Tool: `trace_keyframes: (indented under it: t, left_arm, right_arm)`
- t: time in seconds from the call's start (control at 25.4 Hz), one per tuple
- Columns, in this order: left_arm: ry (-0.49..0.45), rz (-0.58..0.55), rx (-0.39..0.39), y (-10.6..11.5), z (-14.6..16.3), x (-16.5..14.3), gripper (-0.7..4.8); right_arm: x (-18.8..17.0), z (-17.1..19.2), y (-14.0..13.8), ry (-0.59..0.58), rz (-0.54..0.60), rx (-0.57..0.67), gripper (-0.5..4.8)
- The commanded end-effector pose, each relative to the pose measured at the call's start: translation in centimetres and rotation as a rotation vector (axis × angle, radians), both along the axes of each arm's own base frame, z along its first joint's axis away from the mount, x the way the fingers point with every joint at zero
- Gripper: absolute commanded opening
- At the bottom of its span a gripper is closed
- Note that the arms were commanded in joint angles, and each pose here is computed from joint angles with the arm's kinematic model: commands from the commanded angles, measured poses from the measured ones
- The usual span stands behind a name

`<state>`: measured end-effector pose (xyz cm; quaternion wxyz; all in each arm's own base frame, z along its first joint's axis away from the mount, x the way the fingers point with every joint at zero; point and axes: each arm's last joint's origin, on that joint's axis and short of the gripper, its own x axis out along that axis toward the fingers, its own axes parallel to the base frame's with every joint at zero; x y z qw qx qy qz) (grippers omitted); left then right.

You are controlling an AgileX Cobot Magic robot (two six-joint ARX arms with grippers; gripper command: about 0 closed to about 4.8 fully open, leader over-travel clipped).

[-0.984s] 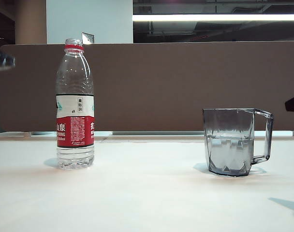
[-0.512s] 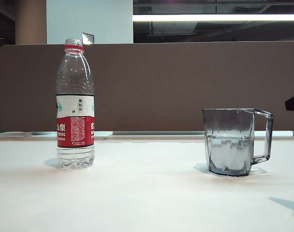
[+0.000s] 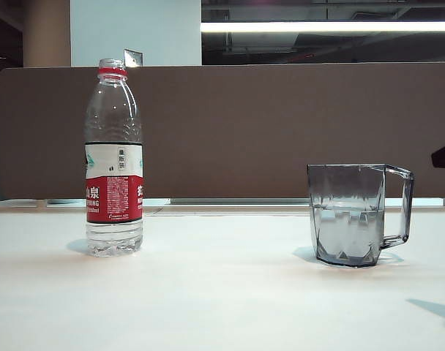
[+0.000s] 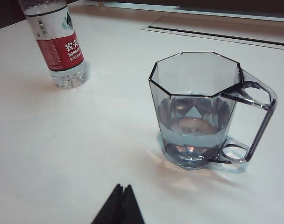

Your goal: Pick up the mineral water bottle with the left hand on the table and pour water into the mug until it's half full.

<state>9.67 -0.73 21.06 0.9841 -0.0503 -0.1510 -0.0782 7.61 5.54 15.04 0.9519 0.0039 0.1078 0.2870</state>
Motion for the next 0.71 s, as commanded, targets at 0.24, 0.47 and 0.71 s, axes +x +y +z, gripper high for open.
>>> trace_keyframes:
  t: [0.24, 0.47, 0.71]
  left_arm:
    - [0.131, 0.039, 0.001, 0.4, -1.4, -0.4, -0.06]
    - [0.232, 0.037, 0.004, 0.4, -3.8, 0.0, -0.05]
    - [0.263, 0.038, 0.005, 0.4, -4.0, 0.0, -0.05]
  right_arm:
    - [0.0, 0.2, 0.0, -0.019, 0.0, 0.011, 0.02]
    - [0.0, 0.2, 0.0, -0.018, 0.002, 0.011, 0.02]
    - [0.0, 0.2, 0.0, -0.017, 0.002, 0.01, 0.02]
